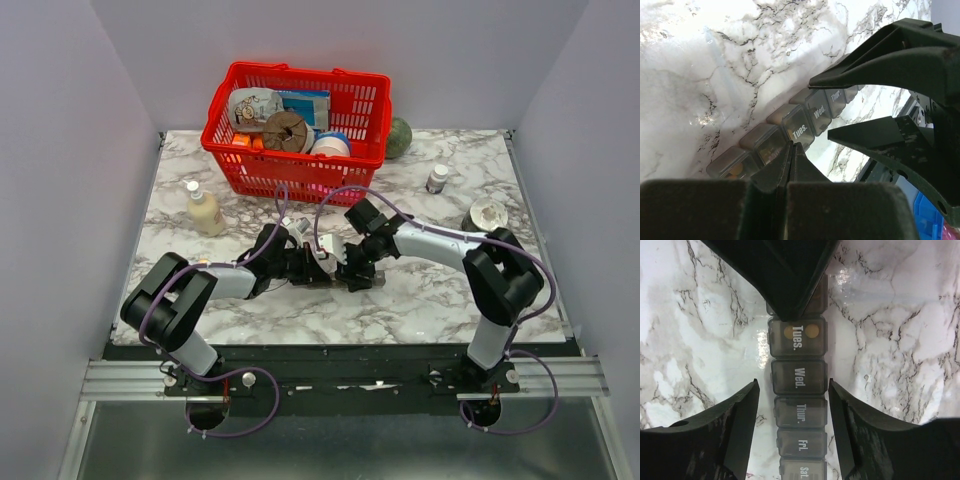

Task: Sort the pills into containers

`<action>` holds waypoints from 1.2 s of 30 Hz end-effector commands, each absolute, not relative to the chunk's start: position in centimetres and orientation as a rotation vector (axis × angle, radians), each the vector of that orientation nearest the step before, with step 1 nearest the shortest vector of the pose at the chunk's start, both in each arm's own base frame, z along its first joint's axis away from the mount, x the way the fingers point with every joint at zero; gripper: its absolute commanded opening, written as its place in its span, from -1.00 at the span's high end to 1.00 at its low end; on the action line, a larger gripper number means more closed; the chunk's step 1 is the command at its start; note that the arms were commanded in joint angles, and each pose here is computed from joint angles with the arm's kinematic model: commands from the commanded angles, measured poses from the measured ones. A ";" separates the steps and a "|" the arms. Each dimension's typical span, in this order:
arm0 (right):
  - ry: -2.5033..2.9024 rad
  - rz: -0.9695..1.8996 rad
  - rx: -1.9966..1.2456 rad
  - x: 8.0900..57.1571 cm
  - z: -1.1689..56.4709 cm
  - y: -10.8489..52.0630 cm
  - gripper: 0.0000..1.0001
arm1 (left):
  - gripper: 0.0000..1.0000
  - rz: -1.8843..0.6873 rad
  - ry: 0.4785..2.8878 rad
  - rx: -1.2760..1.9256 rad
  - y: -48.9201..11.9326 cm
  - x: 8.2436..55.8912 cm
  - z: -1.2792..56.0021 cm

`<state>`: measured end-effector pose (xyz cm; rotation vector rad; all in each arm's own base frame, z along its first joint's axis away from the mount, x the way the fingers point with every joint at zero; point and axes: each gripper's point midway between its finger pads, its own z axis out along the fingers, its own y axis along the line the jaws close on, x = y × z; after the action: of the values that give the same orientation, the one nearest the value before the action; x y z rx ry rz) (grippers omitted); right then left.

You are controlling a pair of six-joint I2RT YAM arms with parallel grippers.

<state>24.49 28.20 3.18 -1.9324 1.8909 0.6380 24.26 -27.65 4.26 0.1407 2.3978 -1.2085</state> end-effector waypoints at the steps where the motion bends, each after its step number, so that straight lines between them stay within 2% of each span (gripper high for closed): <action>1: 1.750 0.532 -1.960 25.5 3.8 28.9 -0.32 | 0.97 -1.017 2.668 0.080 -24.2 20.6 -1.8; 11: 1.642 0.416 -2.018 25.2 3.1 29.6 -0.27 | 0.97 -1.029 2.671 0.088 -24.4 20.6 -1.8; 22: 1.636 0.383 -2.011 25.4 3.4 29.7 0.06 | 1.00 -1.020 2.683 0.083 -24.3 20.5 -2.2; 27: 1.684 0.463 -2.016 24.5 3.7 30.0 0.22 | 1.00 -0.998 2.716 0.070 -24.1 20.3 -2.8; 36: 1.870 0.703 -1.918 24.5 4.7 29.9 0.26 | 1.00 -0.970 2.743 0.062 -23.5 19.7 -3.4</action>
<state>24.82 28.91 2.89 -2.0008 1.8142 0.5198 23.97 -28.11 4.00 0.1568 2.4181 -1.2468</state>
